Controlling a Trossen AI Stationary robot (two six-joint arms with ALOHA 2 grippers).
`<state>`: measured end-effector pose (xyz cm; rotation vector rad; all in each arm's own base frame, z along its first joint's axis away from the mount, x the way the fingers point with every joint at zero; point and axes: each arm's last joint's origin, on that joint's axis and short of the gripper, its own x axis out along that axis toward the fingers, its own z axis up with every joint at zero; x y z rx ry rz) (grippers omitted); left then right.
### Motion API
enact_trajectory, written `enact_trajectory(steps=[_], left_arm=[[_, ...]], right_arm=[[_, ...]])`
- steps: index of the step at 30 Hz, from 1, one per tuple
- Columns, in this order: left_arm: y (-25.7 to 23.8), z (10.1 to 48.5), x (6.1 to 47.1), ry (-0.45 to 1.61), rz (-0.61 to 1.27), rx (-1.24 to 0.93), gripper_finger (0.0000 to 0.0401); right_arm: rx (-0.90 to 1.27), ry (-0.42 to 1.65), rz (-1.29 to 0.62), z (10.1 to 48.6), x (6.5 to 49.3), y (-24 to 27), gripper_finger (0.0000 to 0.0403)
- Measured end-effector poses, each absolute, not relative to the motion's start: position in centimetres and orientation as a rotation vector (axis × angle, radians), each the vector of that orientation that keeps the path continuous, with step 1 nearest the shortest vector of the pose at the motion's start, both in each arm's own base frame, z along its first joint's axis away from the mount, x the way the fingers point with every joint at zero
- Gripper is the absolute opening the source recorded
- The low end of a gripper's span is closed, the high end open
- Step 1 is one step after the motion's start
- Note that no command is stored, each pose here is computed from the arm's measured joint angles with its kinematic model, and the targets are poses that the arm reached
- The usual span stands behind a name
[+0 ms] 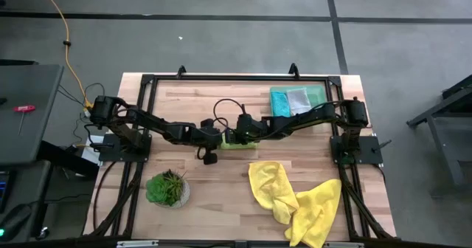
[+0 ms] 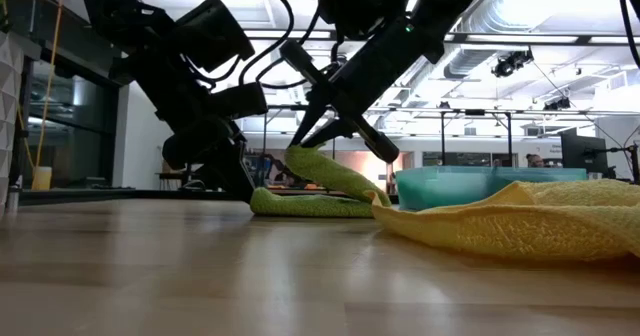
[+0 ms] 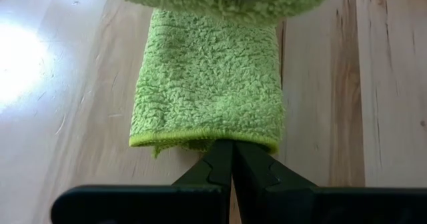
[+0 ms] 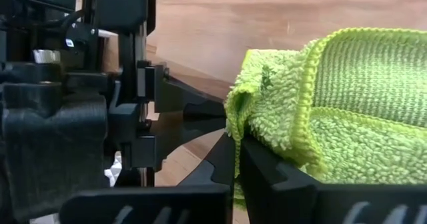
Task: Fold microfiber towels
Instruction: Fold the green towel
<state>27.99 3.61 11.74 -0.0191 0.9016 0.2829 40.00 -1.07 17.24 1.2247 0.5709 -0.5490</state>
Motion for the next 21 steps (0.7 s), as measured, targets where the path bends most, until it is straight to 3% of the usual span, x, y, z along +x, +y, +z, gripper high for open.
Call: enact_trajectory(steps=[4, 14, 21], left_arm=[[3.6, 11.7, 28.0, 0.901, 0.284, -0.018, 0.0], [3.7, 11.9, 27.9, 0.909, 0.299, 0.002, 0.0], [4.3, 14.0, 26.5, 0.927, 0.329, 0.021, 0.0]], right_arm=[[1.237, 0.556, -0.518, 17.4, 40.2, -1.2, 0.0034], [1.176, 0.486, -0.456, 18.4, 40.5, -2.1, 0.0183], [0.91, 0.603, -0.473, 22.0, 37.4, -4.1, 0.0213]])
